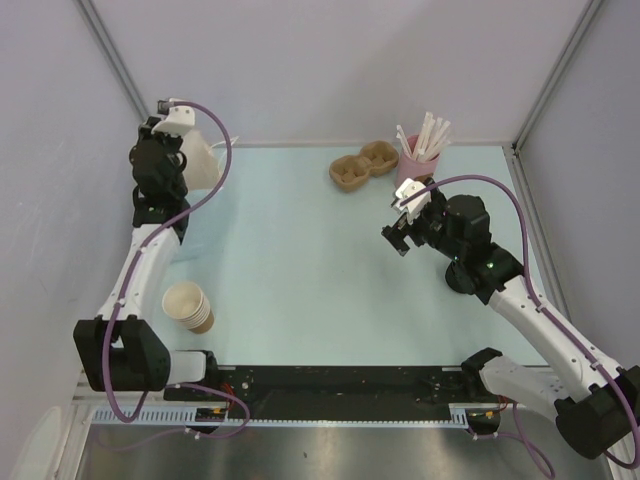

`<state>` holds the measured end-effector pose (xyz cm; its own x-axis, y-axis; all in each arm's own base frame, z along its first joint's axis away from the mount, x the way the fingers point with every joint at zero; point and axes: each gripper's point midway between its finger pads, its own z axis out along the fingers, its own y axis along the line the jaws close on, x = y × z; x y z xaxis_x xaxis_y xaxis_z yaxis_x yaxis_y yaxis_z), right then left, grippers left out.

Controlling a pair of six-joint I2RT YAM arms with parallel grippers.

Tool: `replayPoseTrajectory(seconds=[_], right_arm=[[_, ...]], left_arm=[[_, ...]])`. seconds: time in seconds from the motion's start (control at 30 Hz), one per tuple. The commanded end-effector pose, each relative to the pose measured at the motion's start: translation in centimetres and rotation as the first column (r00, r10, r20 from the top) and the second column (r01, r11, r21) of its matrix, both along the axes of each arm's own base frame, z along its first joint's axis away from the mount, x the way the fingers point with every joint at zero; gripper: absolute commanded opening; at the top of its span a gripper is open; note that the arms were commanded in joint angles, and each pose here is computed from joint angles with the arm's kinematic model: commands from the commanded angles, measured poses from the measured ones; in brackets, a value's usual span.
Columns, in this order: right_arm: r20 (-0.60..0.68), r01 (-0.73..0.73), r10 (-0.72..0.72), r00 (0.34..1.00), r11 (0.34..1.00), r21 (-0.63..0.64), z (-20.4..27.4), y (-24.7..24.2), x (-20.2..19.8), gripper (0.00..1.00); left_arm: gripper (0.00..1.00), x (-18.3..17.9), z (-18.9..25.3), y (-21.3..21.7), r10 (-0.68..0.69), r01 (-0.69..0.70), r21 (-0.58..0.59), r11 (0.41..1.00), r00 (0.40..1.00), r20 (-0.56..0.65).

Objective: Pack the takeout coffee

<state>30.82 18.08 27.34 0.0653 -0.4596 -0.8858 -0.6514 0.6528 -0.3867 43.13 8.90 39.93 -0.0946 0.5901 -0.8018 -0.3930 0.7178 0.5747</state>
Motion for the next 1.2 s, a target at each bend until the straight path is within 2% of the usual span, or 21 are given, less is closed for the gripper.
replayPoseTrajectory(seconds=[0.0,0.13,0.67,0.8,1.0,1.17], right_arm=[[0.049,-0.005,0.003,0.999,0.999,0.048,1.6,0.1,0.0,1.0],[0.046,-0.003,0.001,0.999,0.999,0.049,1.5,0.1,0.1,1.0],[0.045,0.004,-0.006,0.999,0.999,0.047,1.4,0.0,0.3,1.0],[0.05,0.006,-0.008,0.999,0.999,0.049,1.5,0.0,0.3,1.0],[0.05,0.009,-0.011,0.999,0.999,0.049,1.5,-0.2,0.3,1.0],[0.046,0.009,-0.011,0.999,0.999,0.049,1.4,-0.1,0.3,1.0]], left_arm=[[0.07,-0.1,2.4,1.3,0.018,-0.017,-0.017,1.0,0.997,0.081],[0.07,-0.3,2.7,1.4,0.014,-0.012,-0.022,1.0,0.996,0.092],[0.06,-0.5,4.1,-1.9,-0.161,0.171,-0.092,0.981,0.981,0.11],[0.06,0.0,3.0,-1.8,-0.156,0.162,-0.082,0.983,0.985,0.078],[0.08,1.2,0.4,-0.1,-0.061,0.062,-0.054,0.997,0.998,0.025],[0.09,1.6,0.1,0.4,-0.033,0.034,-0.054,0.998,0.999,0.02]])
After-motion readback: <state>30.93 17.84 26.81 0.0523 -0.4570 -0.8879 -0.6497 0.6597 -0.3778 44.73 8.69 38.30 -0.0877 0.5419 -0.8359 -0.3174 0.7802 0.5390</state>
